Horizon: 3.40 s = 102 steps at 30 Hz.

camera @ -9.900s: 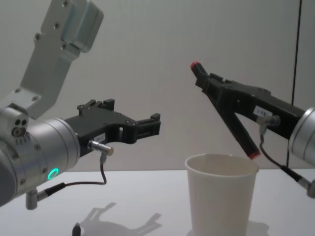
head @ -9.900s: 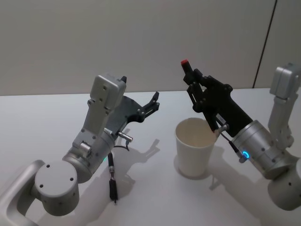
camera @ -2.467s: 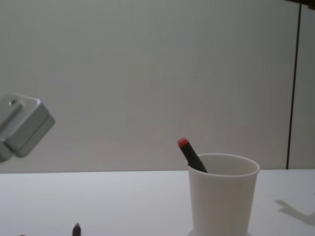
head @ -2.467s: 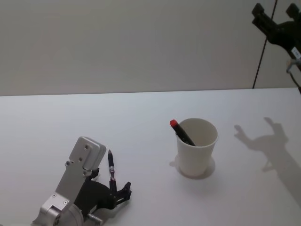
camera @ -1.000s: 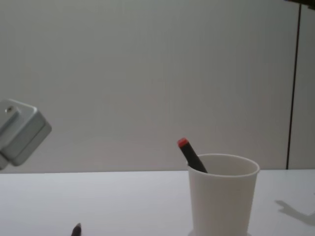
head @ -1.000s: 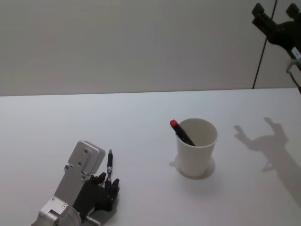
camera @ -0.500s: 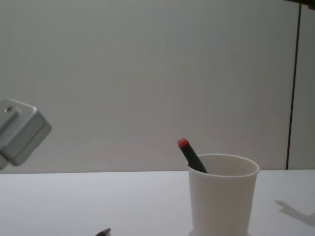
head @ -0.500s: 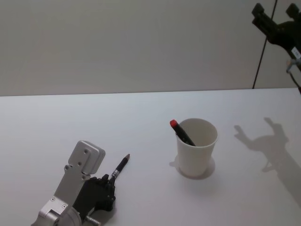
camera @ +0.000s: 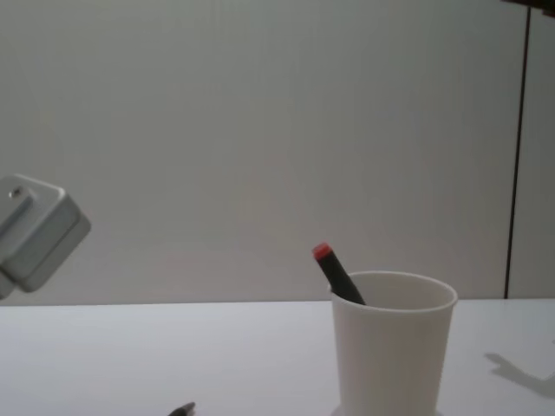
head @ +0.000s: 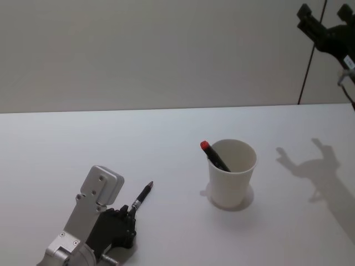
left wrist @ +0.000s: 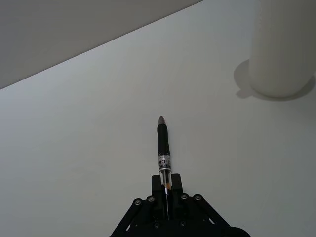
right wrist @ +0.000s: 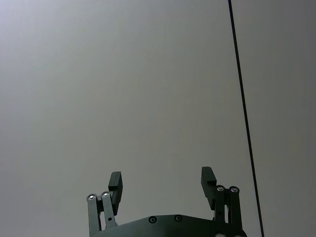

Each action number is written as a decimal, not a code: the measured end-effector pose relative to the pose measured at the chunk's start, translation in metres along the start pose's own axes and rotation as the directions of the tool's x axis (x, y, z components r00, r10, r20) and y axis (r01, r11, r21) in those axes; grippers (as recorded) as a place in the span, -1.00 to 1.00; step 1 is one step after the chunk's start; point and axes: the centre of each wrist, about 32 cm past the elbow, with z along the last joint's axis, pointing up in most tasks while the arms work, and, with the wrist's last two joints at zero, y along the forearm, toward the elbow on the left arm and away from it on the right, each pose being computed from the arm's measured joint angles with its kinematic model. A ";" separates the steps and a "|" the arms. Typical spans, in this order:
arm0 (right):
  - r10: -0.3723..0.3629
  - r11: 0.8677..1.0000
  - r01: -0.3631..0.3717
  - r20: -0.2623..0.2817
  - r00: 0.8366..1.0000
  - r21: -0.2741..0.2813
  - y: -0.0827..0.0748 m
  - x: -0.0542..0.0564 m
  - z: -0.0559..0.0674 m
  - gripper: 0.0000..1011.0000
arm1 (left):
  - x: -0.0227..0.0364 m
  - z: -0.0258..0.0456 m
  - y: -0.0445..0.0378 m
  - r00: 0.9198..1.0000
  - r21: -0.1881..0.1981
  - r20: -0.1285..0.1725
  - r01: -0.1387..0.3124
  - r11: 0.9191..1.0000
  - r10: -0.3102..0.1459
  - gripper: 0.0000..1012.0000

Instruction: Place the pen into the pen holder.

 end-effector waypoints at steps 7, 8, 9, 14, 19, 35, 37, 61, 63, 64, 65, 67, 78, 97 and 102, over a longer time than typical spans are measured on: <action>0.000 1.000 0.000 0.000 1.000 0.000 0.000 0.000 0.000 0.98 | 0.0000 0.0000 0.0000 1.000 0.000 0.000 0.000 1.000 0.000 -0.77; 0.000 1.000 0.000 0.000 1.000 0.000 0.000 0.000 0.000 0.98 | -0.0001 0.0000 0.0000 1.000 -0.001 0.001 0.000 1.000 0.000 -0.77; 0.000 1.000 0.000 0.000 1.000 0.000 0.000 0.000 0.000 0.98 | 0.0000 -0.0001 0.0000 1.000 -0.002 0.002 -0.001 1.000 0.001 -0.77; 0.000 1.000 0.000 0.000 1.000 0.000 0.000 0.000 0.000 0.98 | 0.0005 -0.0004 0.0005 1.000 -0.017 0.017 -0.012 1.000 0.012 -0.77; 0.000 1.000 0.000 0.000 1.000 0.000 0.000 0.000 0.000 0.98 | 0.0016 -0.0008 0.0010 0.999 -0.043 0.037 -0.031 0.999 0.032 -0.77; 0.000 1.000 0.000 0.000 1.000 0.000 0.000 0.000 0.000 0.98 | 0.0058 -0.0022 -0.0006 0.993 -0.128 0.067 -0.092 0.987 0.101 -0.77; 0.000 1.000 0.000 0.000 1.000 0.000 0.000 0.000 0.000 0.98 | 0.0064 -0.0023 -0.0009 0.992 -0.143 0.065 -0.100 0.985 0.110 -0.77; 0.000 1.000 0.000 0.000 1.000 0.000 0.000 0.000 0.000 0.98 | 0.0306 0.0337 -0.0169 0.972 -0.457 0.022 -0.199 0.867 0.235 -0.77; 0.000 1.000 0.000 0.000 1.000 0.000 0.000 0.000 0.000 0.98 | 0.0321 0.0379 -0.0190 0.971 -0.479 0.021 -0.198 0.855 0.237 -0.77; 0.001 1.000 -0.001 0.000 1.000 0.000 0.000 0.000 0.000 0.98 | 0.0328 0.0399 -0.0199 0.971 -0.491 0.021 -0.197 0.848 0.238 -0.77; 0.002 1.000 -0.002 -0.001 1.000 0.000 0.000 0.000 0.000 0.98 | 0.0342 0.0446 -0.0222 0.971 -0.514 0.021 -0.193 0.836 0.237 -0.77; 0.007 1.000 -0.007 -0.005 1.000 -0.001 0.000 0.000 0.000 0.98 | 0.0358 0.0510 -0.0255 0.972 -0.547 0.022 -0.185 0.816 0.235 -0.77; 0.072 0.997 -0.073 -0.082 0.994 -0.002 0.001 -0.001 0.004 0.98 | 0.0412 0.0852 -0.0472 0.982 -0.689 0.048 -0.101 0.718 0.184 -0.77; 0.202 0.973 -0.229 -0.373 0.906 -0.030 0.007 -0.011 0.016 0.98 | 0.0361 0.1134 -0.0738 0.988 -0.774 0.113 0.023 0.633 0.102 -0.77; 0.230 0.960 -0.276 -0.439 0.868 -0.043 0.010 -0.013 0.020 0.98 | 0.0347 0.1132 -0.0755 0.988 -0.776 0.118 0.032 0.630 0.096 -0.78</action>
